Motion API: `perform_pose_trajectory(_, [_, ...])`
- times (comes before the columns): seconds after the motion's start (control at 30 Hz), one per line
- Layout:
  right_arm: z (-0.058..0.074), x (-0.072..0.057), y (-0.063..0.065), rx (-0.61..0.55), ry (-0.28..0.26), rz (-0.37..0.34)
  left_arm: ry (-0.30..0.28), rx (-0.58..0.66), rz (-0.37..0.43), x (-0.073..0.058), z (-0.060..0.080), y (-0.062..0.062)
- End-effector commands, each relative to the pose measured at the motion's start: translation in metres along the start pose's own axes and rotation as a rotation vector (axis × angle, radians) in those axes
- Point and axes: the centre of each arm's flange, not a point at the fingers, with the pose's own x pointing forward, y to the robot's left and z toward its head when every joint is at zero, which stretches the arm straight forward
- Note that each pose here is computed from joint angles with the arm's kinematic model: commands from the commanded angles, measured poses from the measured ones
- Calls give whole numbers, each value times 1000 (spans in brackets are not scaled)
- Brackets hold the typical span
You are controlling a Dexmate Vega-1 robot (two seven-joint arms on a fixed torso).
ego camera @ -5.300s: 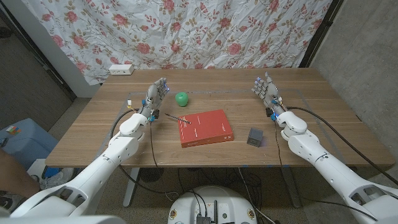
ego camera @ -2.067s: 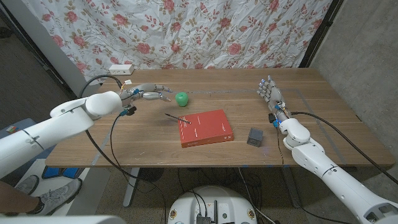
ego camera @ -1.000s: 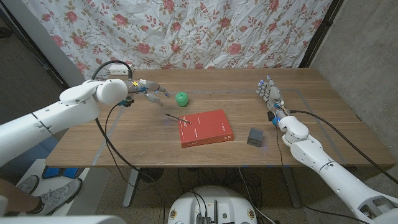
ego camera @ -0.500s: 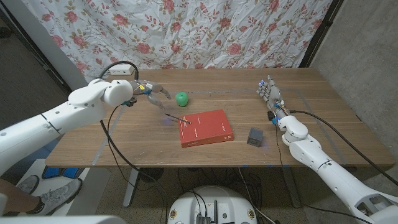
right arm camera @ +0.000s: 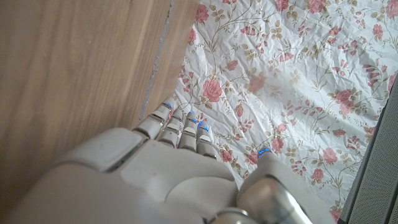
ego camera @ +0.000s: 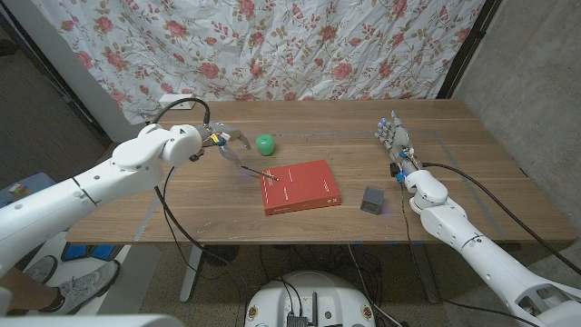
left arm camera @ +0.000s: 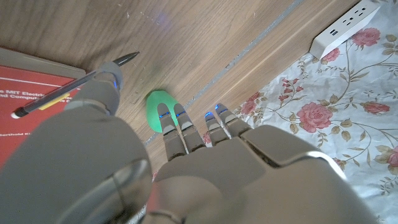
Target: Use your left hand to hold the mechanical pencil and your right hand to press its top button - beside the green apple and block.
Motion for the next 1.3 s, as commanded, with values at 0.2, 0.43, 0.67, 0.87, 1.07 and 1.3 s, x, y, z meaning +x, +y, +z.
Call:
perform_pose_trajectory(0.2, [-4,-6,-4,9,7,-16,22,-13,24,4,31,-17])
perform_pose_trajectory(0.43, [-6,-11,-8,5,10,-28,19,-59,16,5,41,-27])
perform_pose_trajectory(0.67, [-6,-14,-9,3,12,-36,30,-84,8,2,42,-35])
perform_pose_trajectory(0.87, [-9,-15,-6,7,11,-36,35,-87,2,1,41,-38])
perform_pose_trajectory(1.07, [-10,-16,-4,9,12,-39,32,-90,6,1,41,-42])
perform_pose_trajectory(1.3, [-11,-18,-3,10,12,-45,24,-71,15,4,43,-46])
